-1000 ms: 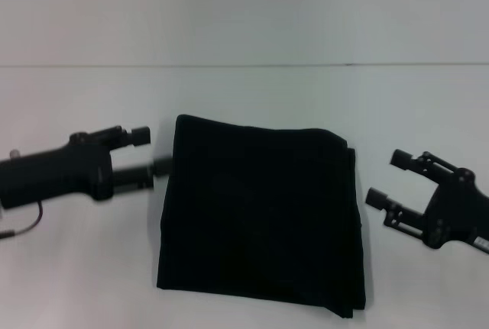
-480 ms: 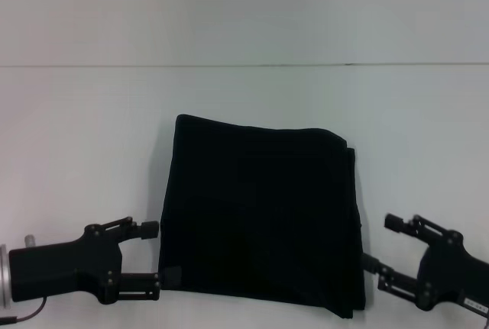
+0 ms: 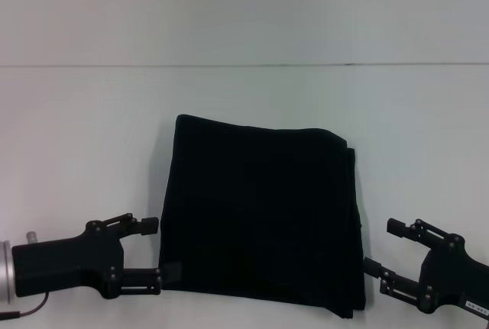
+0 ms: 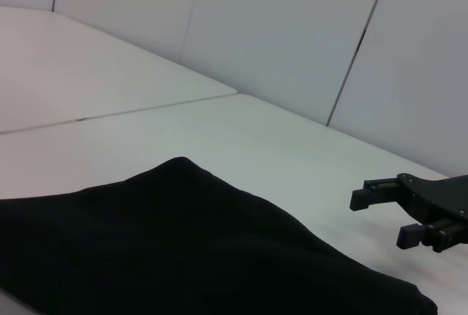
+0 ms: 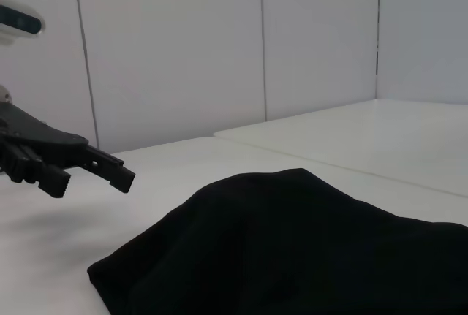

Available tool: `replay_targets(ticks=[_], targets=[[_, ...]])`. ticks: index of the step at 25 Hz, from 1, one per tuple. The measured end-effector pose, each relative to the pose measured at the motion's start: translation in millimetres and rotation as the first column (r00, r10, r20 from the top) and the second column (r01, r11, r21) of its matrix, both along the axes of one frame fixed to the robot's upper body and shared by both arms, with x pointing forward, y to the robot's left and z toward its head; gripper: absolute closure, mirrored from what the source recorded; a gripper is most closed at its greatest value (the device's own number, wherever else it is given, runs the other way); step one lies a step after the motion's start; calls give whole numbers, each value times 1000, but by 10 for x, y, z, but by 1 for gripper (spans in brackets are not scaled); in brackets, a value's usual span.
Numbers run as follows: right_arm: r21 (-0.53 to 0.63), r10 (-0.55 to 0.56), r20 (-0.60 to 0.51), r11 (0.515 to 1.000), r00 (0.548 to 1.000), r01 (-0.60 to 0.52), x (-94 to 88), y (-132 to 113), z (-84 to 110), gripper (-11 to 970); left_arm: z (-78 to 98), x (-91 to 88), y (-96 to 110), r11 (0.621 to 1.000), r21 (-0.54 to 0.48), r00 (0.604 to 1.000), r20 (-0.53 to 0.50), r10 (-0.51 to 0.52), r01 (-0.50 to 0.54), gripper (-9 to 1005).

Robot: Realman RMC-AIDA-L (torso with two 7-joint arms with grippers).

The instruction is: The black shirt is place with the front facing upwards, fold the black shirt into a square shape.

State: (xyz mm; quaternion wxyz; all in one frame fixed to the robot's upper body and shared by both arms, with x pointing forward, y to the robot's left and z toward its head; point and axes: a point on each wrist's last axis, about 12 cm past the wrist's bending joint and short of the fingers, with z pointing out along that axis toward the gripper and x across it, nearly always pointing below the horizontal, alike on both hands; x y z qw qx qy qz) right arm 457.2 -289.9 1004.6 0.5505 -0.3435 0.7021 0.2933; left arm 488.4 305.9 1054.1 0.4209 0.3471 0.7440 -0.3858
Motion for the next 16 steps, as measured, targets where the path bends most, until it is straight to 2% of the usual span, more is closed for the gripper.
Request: replay_targets(ticks=[16], targets=[[15, 5, 16, 1000, 1000, -5, 10, 2, 32, 169, 12, 3, -37, 1000, -16, 1000, 3, -11, 11, 44]])
